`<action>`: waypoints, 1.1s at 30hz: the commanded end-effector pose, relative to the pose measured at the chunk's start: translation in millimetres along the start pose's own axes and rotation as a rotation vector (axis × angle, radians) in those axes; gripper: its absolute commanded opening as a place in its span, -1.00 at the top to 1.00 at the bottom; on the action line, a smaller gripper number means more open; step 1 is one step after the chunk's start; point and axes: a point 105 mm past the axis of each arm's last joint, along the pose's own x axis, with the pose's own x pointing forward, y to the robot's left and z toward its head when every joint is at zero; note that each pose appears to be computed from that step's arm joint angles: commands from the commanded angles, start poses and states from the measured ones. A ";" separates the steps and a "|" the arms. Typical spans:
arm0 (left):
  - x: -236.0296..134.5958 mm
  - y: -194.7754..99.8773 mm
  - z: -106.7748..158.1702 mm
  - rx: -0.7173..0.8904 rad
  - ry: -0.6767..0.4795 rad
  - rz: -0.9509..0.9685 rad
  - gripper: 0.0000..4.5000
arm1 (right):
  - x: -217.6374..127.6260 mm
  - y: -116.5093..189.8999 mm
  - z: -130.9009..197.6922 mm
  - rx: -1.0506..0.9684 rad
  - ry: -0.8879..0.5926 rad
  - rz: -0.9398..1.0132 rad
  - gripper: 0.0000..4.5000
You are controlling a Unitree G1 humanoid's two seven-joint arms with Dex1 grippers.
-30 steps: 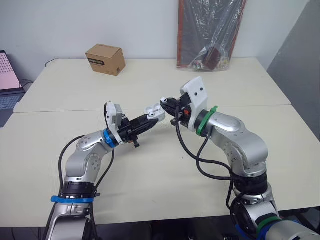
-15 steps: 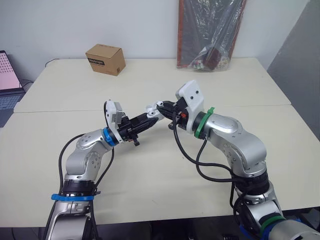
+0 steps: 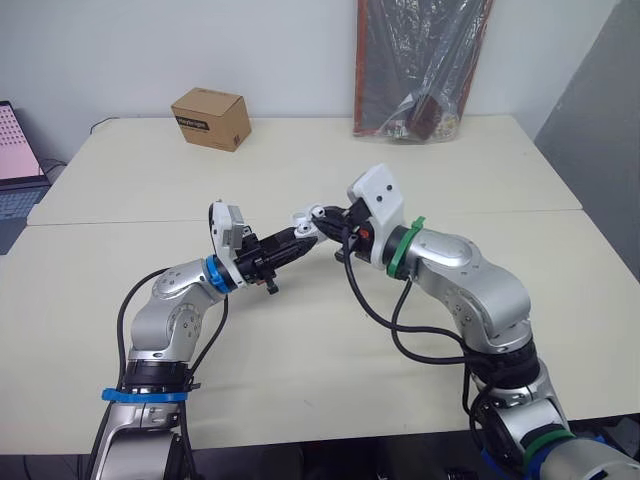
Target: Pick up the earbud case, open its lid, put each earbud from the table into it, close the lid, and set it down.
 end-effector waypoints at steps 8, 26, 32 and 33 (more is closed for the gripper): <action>0.5 -1.9 18.5 0.087 -0.058 -0.001 0.65 | -3.7 -1.1 8.9 -0.020 -0.018 -0.002 0.84; -0.1 -3.9 18.1 0.084 -0.065 -0.007 0.65 | -6.7 0.0 18.2 -0.017 -0.059 0.036 0.09; -3.6 -4.2 15.4 0.079 -0.050 -0.012 0.65 | -29.8 20.5 34.4 0.044 -0.128 0.265 0.09; -4.7 -4.2 14.6 0.079 -0.042 -0.017 0.65 | -36.4 23.0 37.2 0.051 -0.131 0.307 0.09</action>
